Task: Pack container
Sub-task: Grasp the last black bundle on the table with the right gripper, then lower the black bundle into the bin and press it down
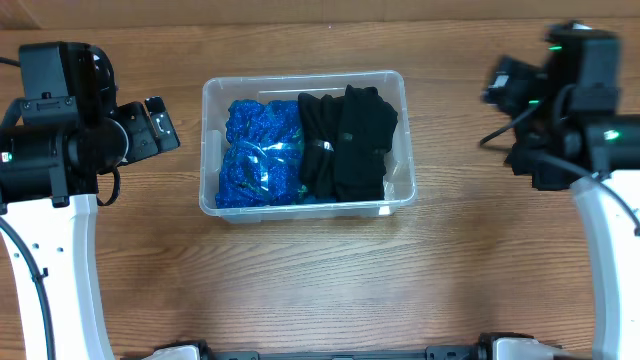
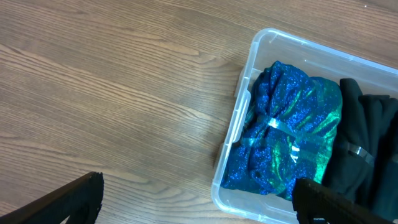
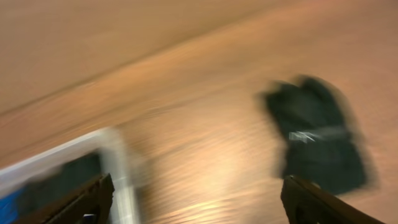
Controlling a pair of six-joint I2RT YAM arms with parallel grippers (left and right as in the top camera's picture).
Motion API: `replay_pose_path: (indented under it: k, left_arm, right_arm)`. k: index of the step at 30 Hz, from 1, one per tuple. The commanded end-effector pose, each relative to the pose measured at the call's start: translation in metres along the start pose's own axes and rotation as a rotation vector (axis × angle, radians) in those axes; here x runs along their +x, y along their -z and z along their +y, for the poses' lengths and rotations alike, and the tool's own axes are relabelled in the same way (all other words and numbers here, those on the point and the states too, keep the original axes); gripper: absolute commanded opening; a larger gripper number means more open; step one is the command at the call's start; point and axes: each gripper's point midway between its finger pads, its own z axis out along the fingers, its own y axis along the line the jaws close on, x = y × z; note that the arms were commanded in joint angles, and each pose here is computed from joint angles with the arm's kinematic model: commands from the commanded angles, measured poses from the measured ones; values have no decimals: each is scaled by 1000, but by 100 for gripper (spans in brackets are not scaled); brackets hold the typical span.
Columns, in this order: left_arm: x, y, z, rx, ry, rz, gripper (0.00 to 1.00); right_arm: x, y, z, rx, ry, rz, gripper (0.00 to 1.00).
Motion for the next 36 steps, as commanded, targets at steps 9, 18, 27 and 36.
replay_pose_path:
  k: [9,18,27,36]
  left_arm:
    - [-2,-1,3,-12,-16,-5,100]
    - [-2,-1,3,-12,-16,-5,100]
    - [-2,-1,3,-12,-16,-5,100]
    - [-2,-1,3,-12,-16,-5,100]
  right_arm:
    - [79,-178,-222,29,-315,380,99]
    - [104,-237,-189,-99,-208,416,60]
    - [47,-101,-33,-399,-156,371,4]
    - [75,97,233,-897,238,125,4]
